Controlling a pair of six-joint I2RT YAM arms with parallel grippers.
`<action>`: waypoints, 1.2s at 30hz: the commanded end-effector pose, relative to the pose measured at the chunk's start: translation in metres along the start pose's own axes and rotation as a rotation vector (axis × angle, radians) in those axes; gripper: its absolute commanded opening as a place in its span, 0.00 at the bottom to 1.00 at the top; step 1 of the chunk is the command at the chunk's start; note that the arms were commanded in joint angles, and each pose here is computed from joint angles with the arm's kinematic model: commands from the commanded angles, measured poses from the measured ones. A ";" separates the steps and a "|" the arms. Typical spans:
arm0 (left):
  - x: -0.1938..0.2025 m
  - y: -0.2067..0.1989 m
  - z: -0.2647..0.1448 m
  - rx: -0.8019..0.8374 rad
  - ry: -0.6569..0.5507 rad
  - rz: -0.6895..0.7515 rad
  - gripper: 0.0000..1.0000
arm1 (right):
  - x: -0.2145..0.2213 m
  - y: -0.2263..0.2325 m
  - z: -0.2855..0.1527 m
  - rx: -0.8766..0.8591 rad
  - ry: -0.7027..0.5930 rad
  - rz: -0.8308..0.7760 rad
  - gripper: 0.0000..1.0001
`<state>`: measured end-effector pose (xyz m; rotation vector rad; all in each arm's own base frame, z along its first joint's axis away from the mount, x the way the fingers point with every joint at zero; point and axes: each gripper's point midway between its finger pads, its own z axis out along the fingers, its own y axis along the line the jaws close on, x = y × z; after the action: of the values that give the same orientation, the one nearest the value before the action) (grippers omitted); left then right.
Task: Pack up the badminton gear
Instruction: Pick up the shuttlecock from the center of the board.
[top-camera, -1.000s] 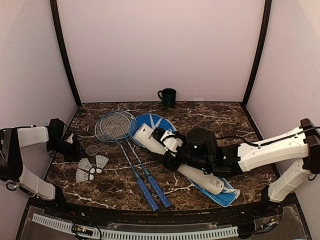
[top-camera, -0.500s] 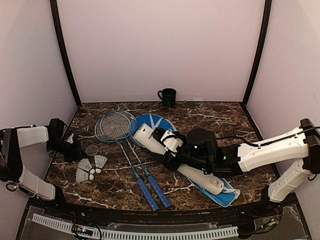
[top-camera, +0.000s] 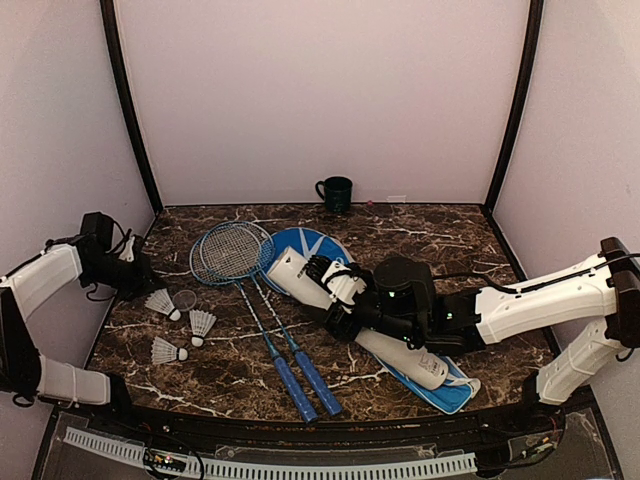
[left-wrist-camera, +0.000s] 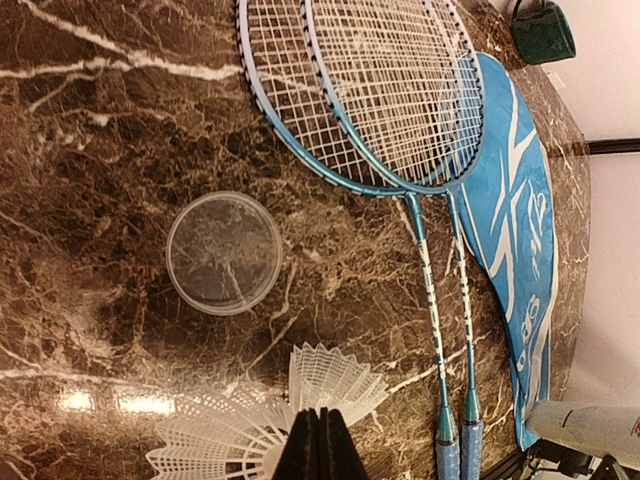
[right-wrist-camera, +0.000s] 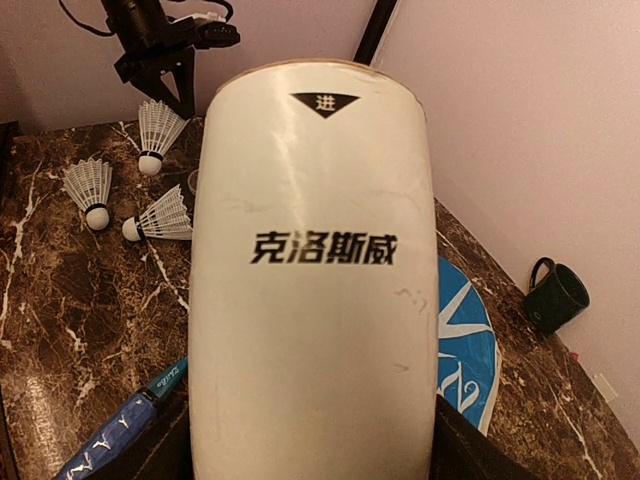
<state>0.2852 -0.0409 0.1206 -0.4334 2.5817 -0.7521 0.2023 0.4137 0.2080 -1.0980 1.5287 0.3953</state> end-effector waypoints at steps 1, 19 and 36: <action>-0.013 -0.010 -0.020 -0.023 -0.061 0.049 0.00 | -0.008 -0.003 0.001 0.004 -0.043 0.030 0.72; -0.049 -0.086 -0.050 0.117 -0.192 0.243 0.00 | -0.007 -0.001 0.005 -0.006 -0.024 0.025 0.71; -0.020 -0.203 -0.065 0.493 -0.161 0.480 0.00 | 0.000 0.003 0.011 -0.017 0.024 0.038 0.71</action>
<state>0.3122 -0.1495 0.2534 0.1553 2.2563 -0.9626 0.2019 0.4197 0.2001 -1.1272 1.5512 0.3965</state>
